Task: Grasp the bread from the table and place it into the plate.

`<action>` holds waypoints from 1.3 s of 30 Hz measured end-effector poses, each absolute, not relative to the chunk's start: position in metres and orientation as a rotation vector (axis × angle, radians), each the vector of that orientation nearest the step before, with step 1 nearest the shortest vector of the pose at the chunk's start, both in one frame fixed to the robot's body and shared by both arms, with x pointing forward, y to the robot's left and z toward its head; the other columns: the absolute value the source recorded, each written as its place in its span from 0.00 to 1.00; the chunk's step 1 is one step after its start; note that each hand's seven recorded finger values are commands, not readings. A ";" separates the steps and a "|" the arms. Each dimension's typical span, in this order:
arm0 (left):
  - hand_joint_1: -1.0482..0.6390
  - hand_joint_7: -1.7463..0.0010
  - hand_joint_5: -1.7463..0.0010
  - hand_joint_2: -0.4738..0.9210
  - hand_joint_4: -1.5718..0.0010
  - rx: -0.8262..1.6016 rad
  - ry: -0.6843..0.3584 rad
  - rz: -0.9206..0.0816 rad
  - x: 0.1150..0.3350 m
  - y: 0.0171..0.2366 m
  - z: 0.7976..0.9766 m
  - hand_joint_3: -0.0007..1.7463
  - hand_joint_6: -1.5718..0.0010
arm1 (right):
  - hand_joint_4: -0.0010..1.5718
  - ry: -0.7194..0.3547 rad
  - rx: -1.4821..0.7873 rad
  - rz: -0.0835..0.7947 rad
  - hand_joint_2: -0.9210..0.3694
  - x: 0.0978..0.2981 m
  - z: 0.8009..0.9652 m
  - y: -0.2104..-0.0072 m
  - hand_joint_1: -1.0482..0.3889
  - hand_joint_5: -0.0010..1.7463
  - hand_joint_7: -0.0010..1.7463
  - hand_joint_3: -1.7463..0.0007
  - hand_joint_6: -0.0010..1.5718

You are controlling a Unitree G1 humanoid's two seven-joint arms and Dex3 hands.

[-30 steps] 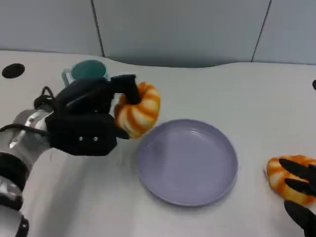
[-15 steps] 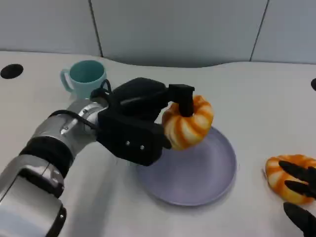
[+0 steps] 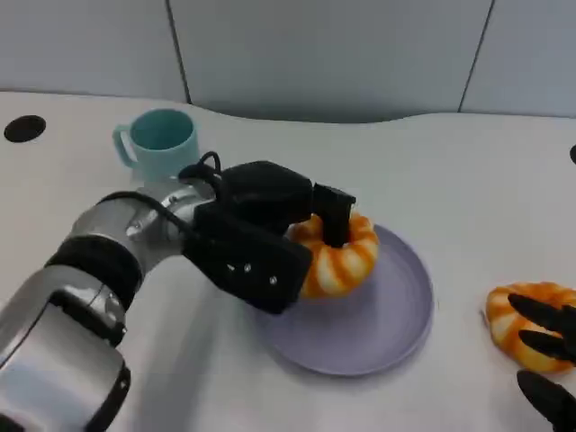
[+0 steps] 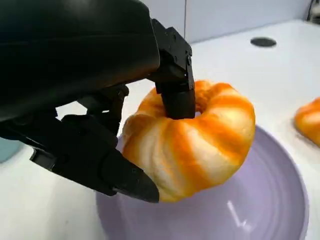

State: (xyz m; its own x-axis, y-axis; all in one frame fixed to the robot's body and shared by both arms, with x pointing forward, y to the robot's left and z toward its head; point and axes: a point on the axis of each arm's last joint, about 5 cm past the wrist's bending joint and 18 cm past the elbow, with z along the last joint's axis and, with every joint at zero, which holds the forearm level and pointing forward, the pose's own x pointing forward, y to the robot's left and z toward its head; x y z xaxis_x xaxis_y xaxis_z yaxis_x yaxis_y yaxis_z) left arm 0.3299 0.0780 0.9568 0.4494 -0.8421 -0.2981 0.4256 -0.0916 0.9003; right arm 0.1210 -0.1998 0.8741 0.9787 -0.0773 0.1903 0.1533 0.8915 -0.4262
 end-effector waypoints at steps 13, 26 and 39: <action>0.26 1.00 0.90 0.98 0.85 1.275 -0.396 -1.220 0.334 0.081 0.969 0.00 0.72 | 0.58 -0.180 -0.449 -0.118 0.00 0.121 0.874 -0.199 0.48 0.00 0.00 0.79 0.49; 0.31 1.00 0.88 1.00 0.80 1.068 -0.501 -1.072 0.342 0.117 0.998 0.01 0.72 | 0.58 -0.175 -0.448 -0.117 0.00 0.119 0.874 -0.199 0.48 0.00 0.00 0.79 0.49; 0.28 0.97 0.81 1.00 0.68 0.286 -0.373 -0.754 0.295 0.208 0.937 0.02 0.69 | 0.59 -0.162 -0.456 -0.120 0.00 0.119 0.874 -0.200 0.47 0.00 0.00 0.80 0.50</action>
